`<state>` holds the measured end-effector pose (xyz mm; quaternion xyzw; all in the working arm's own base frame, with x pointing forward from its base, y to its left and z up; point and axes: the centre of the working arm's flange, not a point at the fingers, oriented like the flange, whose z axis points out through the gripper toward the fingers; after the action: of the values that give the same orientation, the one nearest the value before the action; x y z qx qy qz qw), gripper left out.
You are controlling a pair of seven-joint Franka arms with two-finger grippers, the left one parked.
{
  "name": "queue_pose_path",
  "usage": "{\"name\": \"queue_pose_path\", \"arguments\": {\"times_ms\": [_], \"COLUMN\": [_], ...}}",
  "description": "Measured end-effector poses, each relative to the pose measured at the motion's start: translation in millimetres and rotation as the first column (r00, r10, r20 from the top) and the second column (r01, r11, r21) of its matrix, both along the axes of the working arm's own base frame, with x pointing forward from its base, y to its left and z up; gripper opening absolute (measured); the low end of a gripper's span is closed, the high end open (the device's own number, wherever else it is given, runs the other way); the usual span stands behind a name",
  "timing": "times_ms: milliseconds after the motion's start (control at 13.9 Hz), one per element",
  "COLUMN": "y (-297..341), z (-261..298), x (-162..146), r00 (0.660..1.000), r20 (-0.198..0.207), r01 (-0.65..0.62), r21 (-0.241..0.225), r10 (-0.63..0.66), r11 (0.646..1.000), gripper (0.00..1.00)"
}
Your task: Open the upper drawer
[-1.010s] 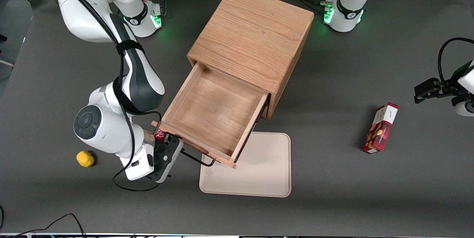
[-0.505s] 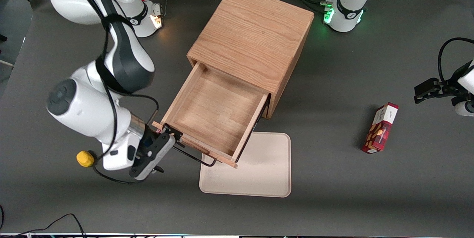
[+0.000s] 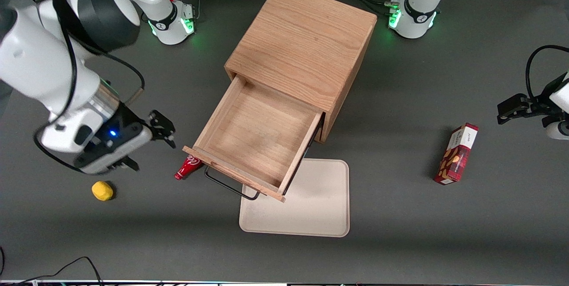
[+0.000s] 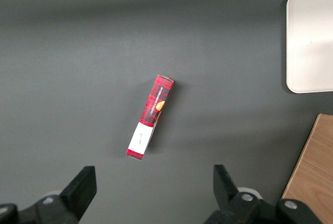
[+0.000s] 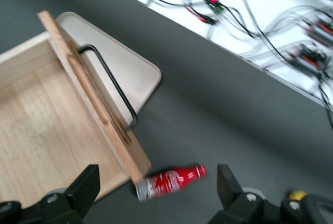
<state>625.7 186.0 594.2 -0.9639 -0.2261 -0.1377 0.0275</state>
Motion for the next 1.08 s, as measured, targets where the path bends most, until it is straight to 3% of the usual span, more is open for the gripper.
{"name": "queue_pose_path", "arguments": {"times_ms": [216, 577, 794, 1082], "y": [-46.3, -158.7, -235.6, -267.0], "z": [1.1, -29.2, -34.6, -39.1], "x": [-35.0, -64.3, -67.0, -71.1], "r00": [0.983, 0.911, 0.847, 0.787], "r20": [-0.042, -0.136, -0.153, -0.168], "r01": [0.179, 0.388, 0.508, 0.596], "r21": [-0.003, -0.045, -0.046, -0.044], "r10": [-0.179, -0.39, -0.508, -0.594], "r11": [0.984, 0.921, 0.86, 0.802], "gripper": [1.0, 1.0, 1.0, 1.0]}}
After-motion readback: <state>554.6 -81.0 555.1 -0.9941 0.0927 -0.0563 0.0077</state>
